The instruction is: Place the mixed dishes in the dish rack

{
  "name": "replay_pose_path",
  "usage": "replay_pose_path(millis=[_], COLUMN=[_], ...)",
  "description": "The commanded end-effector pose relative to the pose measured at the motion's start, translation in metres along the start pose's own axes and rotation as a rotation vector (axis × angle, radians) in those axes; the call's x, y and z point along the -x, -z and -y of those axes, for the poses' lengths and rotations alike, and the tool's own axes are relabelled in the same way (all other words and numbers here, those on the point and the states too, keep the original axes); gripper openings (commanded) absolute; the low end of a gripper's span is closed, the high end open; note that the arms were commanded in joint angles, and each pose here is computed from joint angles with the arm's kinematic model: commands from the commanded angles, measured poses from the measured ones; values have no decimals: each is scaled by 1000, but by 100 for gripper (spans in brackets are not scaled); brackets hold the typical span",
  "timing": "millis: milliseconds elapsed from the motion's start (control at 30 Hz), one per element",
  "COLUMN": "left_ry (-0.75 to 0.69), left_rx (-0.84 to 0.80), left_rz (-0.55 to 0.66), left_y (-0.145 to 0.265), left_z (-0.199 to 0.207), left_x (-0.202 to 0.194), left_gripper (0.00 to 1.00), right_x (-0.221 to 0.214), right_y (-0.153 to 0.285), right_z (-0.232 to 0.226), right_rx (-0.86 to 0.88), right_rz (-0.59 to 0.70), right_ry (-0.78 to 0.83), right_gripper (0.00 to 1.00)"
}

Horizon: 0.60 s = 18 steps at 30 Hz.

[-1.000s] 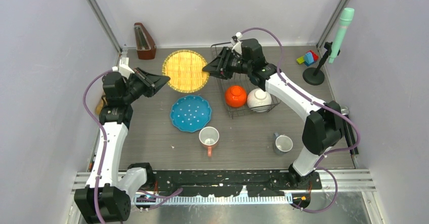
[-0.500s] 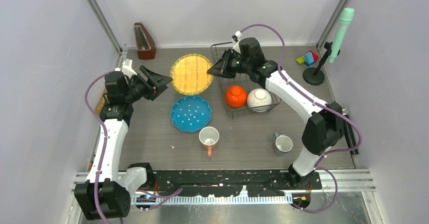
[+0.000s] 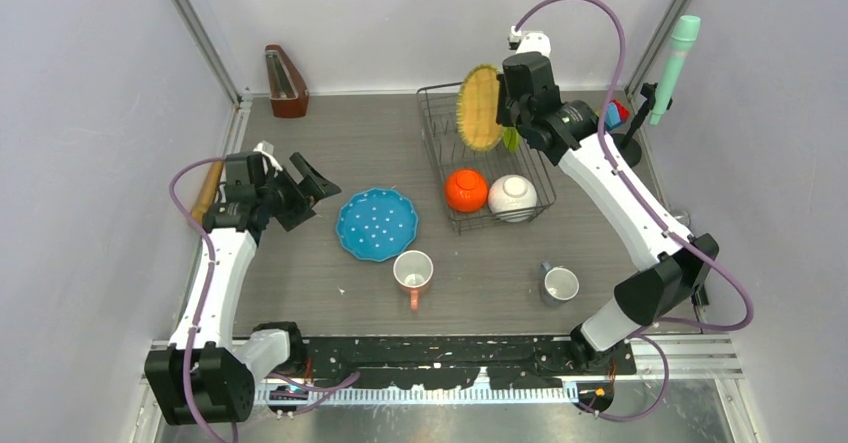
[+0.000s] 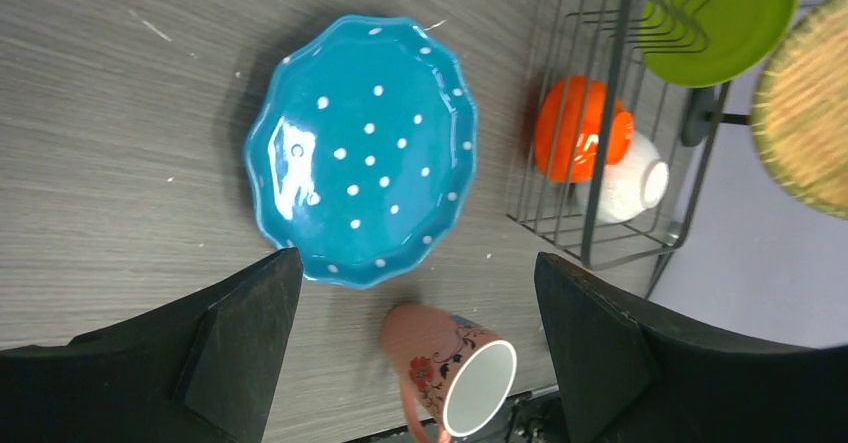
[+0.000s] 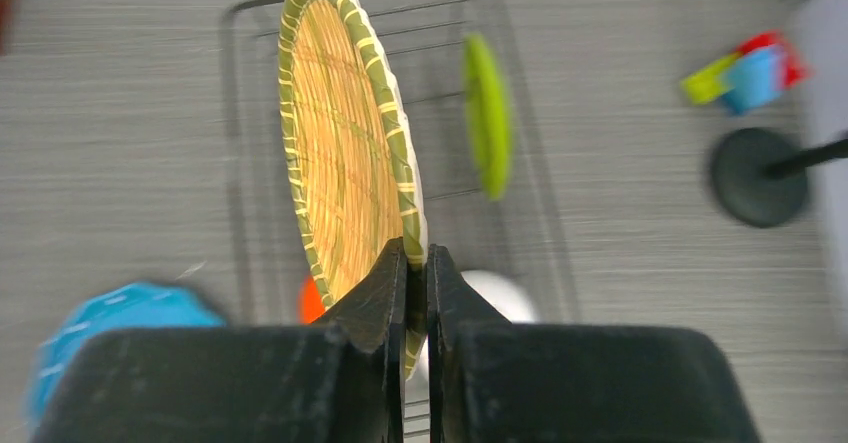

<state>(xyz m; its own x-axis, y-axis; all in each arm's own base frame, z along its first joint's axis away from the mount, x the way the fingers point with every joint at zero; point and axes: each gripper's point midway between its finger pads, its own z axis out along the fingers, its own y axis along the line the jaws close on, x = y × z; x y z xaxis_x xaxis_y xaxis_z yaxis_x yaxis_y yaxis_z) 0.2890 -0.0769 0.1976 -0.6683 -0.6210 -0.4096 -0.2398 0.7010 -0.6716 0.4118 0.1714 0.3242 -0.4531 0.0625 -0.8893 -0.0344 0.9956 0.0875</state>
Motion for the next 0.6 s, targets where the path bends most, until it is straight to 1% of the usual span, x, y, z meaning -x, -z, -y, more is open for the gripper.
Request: replay_pose_path(millis=[0, 33, 133, 233, 333, 567], left_ry=[-50, -55, -104, -121, -128, -121], left_rx=[94, 112, 135, 143, 144, 152], left_rz=[6, 16, 18, 35, 34, -4], left_y=[-5, -5, -4, -3, -4, -13], left_z=[-18, -21, -17, -15, -15, -19], left_x=[-7, -6, -8, -4, -3, -9], left_gripper=[88, 87, 87, 87, 88, 88], right_x=[37, 43, 42, 44, 47, 38], right_y=[3, 4, -10, -24, -34, -69], right_z=[55, 60, 69, 70, 65, 48], right_rx=[-314, -356, -450, -500, -491, -451], right_rz=[103, 114, 81, 67, 74, 54], right_ry=[199, 211, 307, 379, 410, 483], right_gripper=[0, 0, 0, 0, 0, 0])
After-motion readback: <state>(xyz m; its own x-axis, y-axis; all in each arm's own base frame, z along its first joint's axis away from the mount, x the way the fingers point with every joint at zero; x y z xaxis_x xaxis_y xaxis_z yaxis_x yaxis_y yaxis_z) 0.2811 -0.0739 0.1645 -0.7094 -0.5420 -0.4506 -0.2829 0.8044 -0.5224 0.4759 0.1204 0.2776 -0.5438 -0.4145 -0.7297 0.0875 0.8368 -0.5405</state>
